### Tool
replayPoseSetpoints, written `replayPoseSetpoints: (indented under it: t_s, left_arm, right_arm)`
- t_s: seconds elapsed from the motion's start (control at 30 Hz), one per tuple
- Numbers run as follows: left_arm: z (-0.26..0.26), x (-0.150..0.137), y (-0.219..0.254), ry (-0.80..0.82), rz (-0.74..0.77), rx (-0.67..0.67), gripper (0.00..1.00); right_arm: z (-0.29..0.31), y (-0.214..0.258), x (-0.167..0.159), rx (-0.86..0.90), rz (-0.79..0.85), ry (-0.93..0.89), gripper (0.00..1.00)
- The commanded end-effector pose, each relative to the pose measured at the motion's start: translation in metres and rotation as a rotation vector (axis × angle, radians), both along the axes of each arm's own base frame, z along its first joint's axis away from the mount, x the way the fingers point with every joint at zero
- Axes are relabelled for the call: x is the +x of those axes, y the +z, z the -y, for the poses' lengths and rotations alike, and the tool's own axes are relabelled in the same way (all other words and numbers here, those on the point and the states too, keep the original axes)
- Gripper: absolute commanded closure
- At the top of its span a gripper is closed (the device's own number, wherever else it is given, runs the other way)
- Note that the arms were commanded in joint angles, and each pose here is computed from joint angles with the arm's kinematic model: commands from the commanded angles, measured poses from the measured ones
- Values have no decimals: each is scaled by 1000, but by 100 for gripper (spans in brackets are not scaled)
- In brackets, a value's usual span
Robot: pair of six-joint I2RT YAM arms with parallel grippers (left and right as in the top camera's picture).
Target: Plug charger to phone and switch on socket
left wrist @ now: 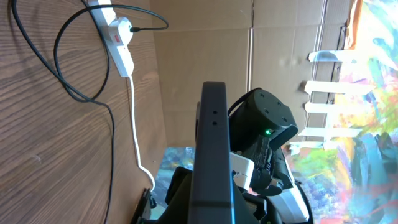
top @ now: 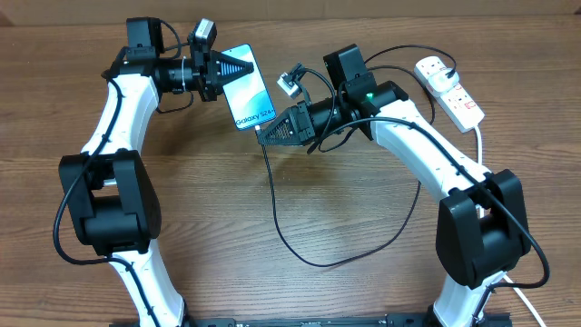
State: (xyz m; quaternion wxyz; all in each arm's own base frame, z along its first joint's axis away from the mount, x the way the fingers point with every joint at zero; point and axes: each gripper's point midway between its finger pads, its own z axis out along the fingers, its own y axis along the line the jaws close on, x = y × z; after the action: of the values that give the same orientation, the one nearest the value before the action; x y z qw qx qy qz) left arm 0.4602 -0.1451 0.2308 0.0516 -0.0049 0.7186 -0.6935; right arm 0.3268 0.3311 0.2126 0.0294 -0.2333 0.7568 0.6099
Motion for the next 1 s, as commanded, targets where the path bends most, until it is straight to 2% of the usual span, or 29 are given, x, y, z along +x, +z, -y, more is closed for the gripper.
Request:
replayPoseSetpoints:
  t_s: [0.0,0.97]
  left_arm:
    - [0,-4,15,-30,57,-39,96]
    - [-7,-2,14,-13,65,-35,96]
  right_arm:
    - [0,22,3,25,63,-6,96]
    - [2,28,7,-12,162,-9,96]
